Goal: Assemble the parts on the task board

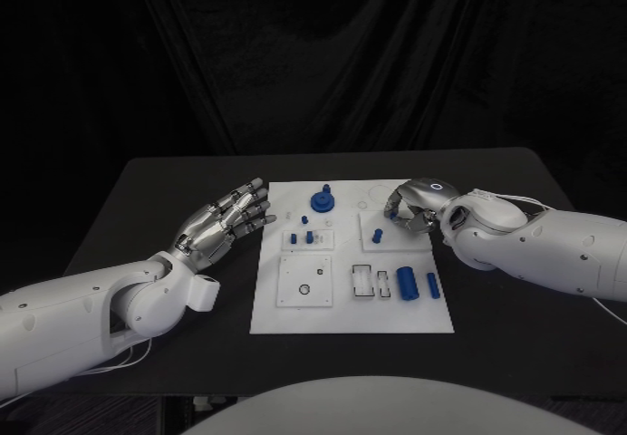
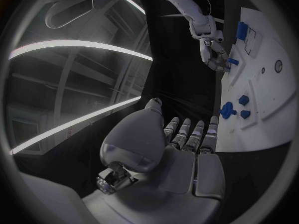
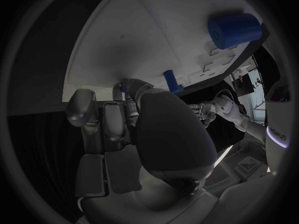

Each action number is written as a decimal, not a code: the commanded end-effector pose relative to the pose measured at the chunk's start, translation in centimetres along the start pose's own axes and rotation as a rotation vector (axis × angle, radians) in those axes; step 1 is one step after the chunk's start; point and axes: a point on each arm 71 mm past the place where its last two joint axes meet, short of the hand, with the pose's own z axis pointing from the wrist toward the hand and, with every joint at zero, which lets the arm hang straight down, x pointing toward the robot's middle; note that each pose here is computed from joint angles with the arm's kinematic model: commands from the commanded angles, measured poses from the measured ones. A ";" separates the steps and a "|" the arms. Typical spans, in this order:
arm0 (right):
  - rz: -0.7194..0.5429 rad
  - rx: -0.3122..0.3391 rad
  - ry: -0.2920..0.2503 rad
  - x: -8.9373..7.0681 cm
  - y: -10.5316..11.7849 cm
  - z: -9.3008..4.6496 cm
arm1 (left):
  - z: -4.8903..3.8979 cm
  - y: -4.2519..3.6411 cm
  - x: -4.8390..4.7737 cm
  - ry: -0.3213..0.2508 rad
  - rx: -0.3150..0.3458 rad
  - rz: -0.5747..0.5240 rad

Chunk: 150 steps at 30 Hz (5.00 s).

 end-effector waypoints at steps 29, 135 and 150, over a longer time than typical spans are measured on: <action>0.010 -0.013 -0.066 -0.8 0.2 -0.8 | -0.66 0.25 -0.15 0.000 0.113 -0.024; 0.105 -0.357 0.051 3.0 15.3 -1.1 | -0.86 1.53 -0.16 0.003 0.072 -0.041; 0.107 -0.361 0.066 3.5 15.5 -1.1 | -0.87 1.74 -0.14 0.002 0.064 -0.042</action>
